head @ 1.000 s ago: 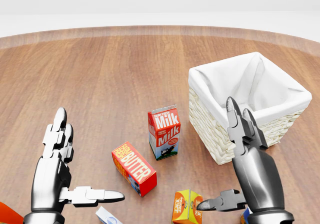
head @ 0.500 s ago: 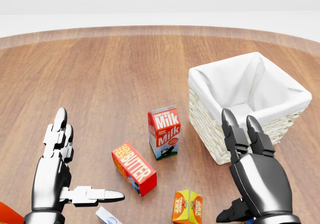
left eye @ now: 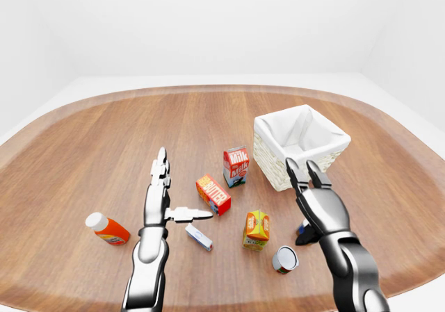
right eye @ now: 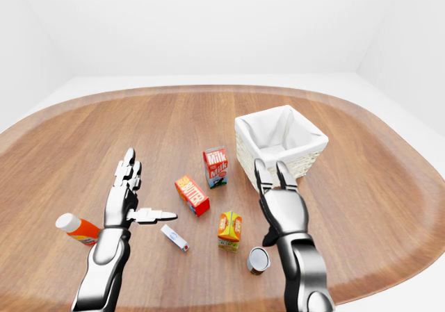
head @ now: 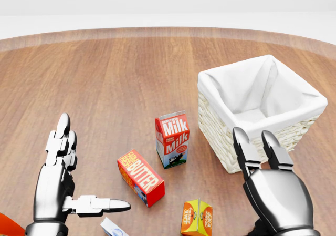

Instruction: Pick up the alphabet soup and the tomato sauce, and put them in the basket.

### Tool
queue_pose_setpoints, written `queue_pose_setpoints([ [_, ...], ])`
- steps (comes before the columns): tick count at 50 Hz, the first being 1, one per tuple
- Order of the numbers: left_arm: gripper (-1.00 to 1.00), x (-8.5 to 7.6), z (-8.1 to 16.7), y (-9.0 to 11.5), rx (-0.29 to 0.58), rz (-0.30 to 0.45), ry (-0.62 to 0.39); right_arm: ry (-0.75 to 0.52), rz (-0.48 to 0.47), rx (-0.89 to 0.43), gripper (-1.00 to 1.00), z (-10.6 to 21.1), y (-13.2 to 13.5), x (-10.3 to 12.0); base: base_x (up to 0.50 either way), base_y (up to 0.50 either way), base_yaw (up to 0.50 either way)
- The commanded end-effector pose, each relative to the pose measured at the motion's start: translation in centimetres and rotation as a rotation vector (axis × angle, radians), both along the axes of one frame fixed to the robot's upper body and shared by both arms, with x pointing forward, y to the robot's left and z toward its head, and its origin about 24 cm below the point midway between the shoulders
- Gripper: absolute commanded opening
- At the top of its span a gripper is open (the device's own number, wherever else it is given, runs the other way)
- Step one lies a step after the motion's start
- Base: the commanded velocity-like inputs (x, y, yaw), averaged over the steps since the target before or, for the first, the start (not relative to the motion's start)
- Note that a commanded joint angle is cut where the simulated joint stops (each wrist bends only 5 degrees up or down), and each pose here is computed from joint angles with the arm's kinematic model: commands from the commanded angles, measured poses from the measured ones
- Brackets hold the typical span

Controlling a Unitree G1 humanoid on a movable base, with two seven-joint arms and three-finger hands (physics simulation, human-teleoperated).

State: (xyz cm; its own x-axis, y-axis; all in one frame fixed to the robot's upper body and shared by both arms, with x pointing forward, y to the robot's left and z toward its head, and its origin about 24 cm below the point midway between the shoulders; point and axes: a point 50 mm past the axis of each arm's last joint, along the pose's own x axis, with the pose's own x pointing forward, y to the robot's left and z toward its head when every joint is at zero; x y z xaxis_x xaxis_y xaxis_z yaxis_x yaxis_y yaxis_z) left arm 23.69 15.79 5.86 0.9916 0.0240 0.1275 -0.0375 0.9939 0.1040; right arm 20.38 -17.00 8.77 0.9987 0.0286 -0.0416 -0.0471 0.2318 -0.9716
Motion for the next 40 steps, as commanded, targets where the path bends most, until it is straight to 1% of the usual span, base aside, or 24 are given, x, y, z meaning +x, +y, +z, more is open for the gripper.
queue_pose_setpoints([
  [1, 1.0, -0.1, 0.1, 0.0, -0.017, -0.007, -0.005, 0.057, -0.01, -0.076, 1.0, -0.4, -0.4, -0.2, 0.0, 0.0, 0.0],
  [10, 1.0, -0.1, 0.0, 0.0, -0.017, -0.004, 0.001, 0.075, -0.024, -0.108, 1.0, -0.6, -1.0, -0.2, 0.0, 0.0, 0.0],
  [16, 1.0, -0.1, 0.1, 0.1, -0.017, -0.005, -0.002, 0.096, -0.045, -0.133, 1.0, -1.4, -1.6, -0.1, 0.0, 0.0, 0.0],
  [20, 1.0, -0.1, 0.0, 0.1, -0.017, -0.005, 0.001, 0.118, -0.03, -0.142, 1.0, -1.8, -1.6, -0.2, 0.0, 0.0, 0.0],
  [34, 1.0, -0.2, 0.2, 0.0, -0.016, -0.007, -0.009, 0.174, -0.057, -0.202, 1.0, -3.3, -2.3, -0.2, 0.0, 0.0, 0.0],
  [40, 1.0, -0.2, 0.0, 0.0, -0.016, -0.007, 0.0, 0.183, -0.063, -0.197, 1.0, -4.0, -2.5, -0.1, 0.0, 0.0, 0.0],
])
